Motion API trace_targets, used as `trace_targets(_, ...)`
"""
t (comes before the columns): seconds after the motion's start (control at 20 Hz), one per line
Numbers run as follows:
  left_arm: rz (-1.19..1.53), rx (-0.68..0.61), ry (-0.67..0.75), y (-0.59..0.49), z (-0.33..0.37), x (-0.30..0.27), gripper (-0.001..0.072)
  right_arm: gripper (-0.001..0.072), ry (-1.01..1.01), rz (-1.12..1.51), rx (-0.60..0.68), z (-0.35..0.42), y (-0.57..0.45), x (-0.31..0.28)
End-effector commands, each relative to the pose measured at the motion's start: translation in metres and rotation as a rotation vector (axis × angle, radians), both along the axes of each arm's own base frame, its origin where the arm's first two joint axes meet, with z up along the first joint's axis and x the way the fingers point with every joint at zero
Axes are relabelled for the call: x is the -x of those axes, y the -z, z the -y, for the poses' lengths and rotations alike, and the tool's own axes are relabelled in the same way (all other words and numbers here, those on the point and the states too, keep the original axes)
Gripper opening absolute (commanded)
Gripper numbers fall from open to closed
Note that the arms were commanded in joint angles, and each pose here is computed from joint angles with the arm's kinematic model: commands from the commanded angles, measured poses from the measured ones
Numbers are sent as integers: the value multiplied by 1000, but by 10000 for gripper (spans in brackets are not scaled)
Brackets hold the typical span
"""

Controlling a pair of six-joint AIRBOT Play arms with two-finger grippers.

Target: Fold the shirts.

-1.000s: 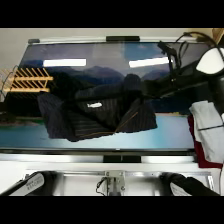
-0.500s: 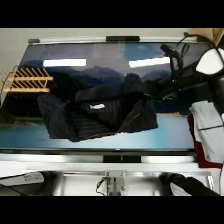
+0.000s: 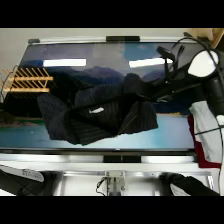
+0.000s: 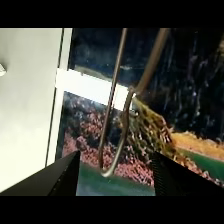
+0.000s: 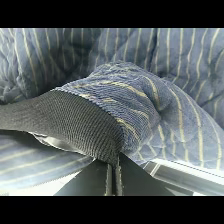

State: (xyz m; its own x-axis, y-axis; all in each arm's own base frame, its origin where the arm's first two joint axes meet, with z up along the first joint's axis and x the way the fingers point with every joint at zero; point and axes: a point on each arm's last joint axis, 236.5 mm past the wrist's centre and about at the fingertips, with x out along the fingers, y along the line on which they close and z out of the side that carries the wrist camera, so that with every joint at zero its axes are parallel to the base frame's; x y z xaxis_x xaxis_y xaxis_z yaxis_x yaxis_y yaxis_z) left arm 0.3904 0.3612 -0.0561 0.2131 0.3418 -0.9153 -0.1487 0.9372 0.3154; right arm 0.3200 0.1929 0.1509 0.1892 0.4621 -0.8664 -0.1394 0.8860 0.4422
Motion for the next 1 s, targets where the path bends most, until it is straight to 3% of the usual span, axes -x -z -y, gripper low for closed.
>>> trace_targets(0.0,-16,14,14,24,-5,-5,508,95,-17,3,10,-10,1,5)
trace_targets(0.4,-35,23,-19,43,-21,9,482,95,-2,9,28,-5,3,2)
trace_targets(0.65,-38,26,-17,48,-20,8,252,95,1,7,27,-5,3,2)
trace_targets(0.8,-38,26,-16,49,-20,7,59,95,1,8,28,-5,3,2)
trace_targets(0.95,-53,38,-13,46,-13,8,57,96,-5,12,30,-5,3,2)
